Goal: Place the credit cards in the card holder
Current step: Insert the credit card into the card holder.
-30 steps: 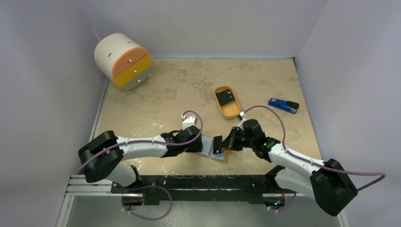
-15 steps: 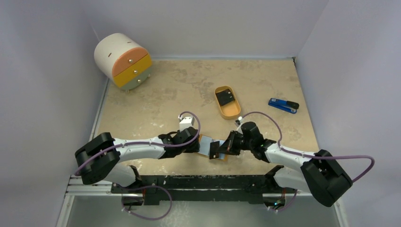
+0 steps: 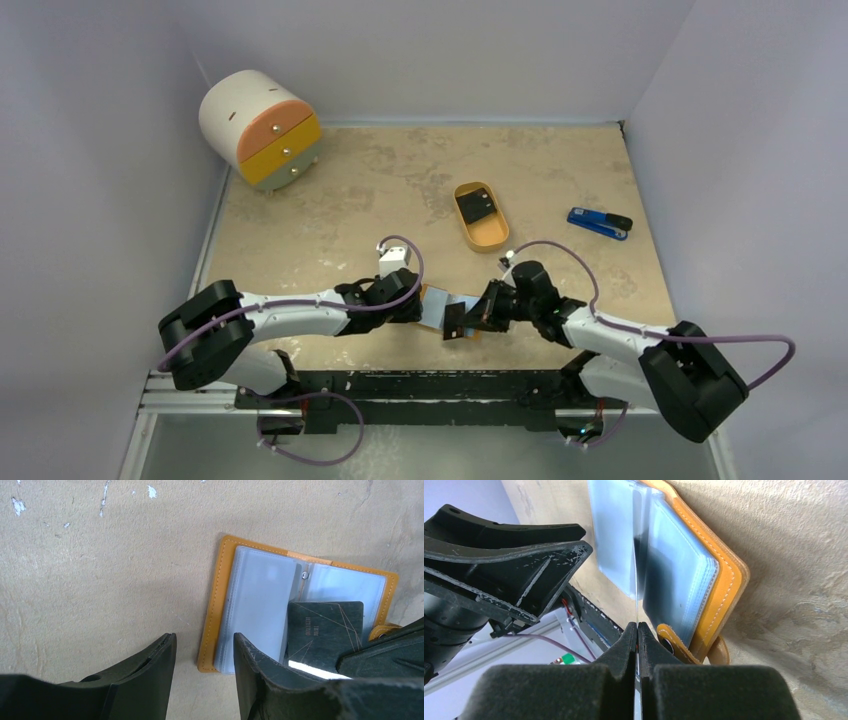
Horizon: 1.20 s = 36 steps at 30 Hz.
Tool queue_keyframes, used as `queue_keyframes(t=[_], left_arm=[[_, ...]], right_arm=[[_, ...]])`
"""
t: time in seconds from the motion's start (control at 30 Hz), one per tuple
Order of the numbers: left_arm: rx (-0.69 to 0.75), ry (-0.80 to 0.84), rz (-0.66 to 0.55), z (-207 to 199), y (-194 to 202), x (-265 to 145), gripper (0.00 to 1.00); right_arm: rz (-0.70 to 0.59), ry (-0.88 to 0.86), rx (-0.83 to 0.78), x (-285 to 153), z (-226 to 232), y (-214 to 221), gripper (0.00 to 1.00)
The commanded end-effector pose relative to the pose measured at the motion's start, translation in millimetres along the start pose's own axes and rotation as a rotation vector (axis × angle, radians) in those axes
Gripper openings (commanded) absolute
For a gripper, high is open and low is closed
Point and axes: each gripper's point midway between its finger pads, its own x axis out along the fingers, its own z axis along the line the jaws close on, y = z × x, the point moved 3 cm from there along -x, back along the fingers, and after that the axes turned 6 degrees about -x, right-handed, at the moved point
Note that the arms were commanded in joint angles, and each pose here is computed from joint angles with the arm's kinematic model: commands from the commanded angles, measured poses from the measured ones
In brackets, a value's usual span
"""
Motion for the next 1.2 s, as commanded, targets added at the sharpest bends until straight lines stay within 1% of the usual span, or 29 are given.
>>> queue_keyframes(t=[0.0, 0.17, 0.57, 1.17], left_arm=[[-0.015, 0.011, -0.035, -2, -5, -2, 0.45], [-0.015, 0.009, -0.024, 0, -2, 0, 0.45], [-0.009, 0.005, -0.007, 3, 3, 2, 0.45], [-0.014, 0.027, 0.019, 1, 10, 6, 0.43]], right_arm=[[0.013, -0.018, 0.006, 2, 2, 2, 0.0], [0.011, -0.015, 0.011, 7, 0, 0, 0.0], [-0.05, -0.009, 0.03, 14, 0, -12, 0.0], [-0.098, -0.057, -0.02, 22, 11, -26, 0.0]])
